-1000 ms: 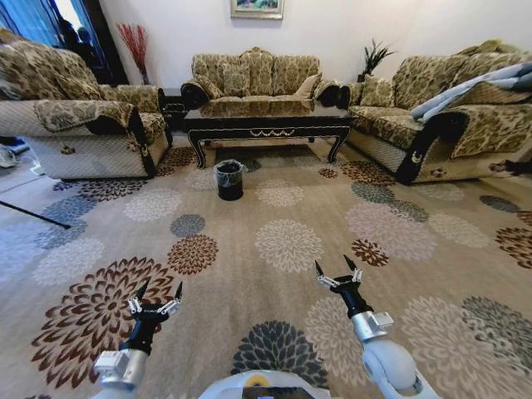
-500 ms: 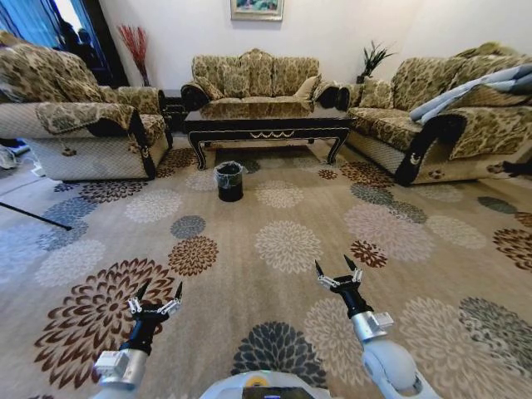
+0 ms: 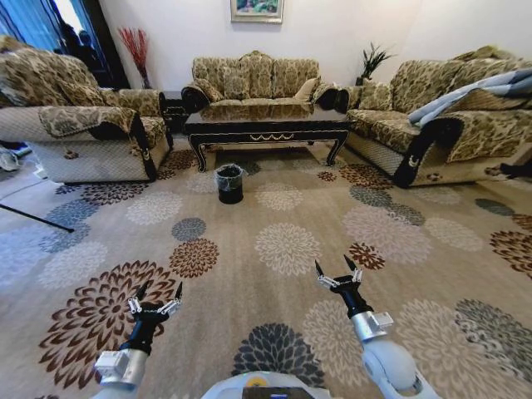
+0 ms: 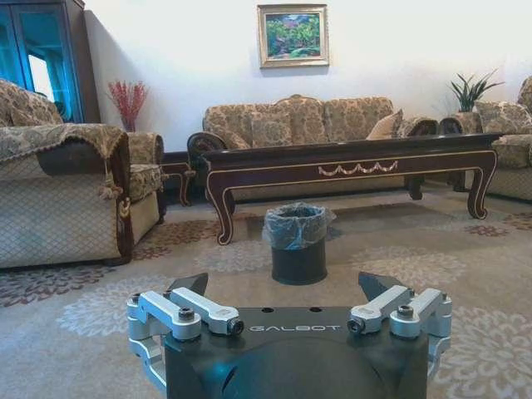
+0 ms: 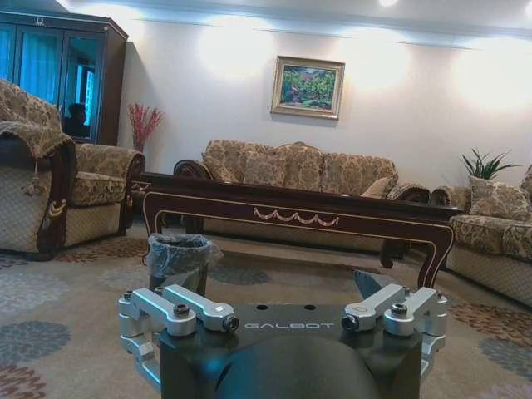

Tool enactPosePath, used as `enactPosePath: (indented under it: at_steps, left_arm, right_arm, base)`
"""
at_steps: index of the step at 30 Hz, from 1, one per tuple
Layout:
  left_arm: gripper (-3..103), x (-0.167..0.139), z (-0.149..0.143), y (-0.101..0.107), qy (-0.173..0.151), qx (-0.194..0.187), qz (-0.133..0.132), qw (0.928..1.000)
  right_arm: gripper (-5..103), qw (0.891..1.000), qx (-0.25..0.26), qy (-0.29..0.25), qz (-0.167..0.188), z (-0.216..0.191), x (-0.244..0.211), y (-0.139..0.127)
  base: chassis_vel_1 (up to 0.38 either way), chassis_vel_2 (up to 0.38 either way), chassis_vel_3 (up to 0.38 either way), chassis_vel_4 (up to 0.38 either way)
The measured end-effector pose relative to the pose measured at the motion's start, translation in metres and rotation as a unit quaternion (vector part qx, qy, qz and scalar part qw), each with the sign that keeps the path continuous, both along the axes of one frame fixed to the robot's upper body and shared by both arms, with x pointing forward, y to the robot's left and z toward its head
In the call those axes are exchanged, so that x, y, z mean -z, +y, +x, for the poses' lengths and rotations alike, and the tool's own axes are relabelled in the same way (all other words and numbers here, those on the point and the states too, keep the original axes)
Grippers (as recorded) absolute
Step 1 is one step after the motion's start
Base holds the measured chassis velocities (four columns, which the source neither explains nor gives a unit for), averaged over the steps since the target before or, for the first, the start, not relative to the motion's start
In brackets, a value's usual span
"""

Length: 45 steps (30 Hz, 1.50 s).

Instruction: Move to the front of the table and pick up the trash from the floor, then place it into the trash bin.

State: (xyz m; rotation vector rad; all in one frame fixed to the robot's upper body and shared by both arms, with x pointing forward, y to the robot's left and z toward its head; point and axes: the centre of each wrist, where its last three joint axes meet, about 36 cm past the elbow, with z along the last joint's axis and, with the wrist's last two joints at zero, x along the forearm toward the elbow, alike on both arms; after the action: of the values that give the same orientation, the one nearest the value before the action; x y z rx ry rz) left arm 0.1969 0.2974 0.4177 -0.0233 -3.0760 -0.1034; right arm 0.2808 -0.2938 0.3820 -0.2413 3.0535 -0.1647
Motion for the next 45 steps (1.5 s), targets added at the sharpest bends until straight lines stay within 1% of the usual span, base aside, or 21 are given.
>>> enactPosePath:
  at_steps: [45]
  left_arm:
    - [100, 0.0, 0.0, 0.0, 0.0, 0.0, 0.0, 1.0]
  right_arm:
    - [100, 1.0, 0.0, 0.0, 0.0, 0.0, 0.0, 0.0]
  base:
    - [0.0, 0.0, 0.0, 0.0]
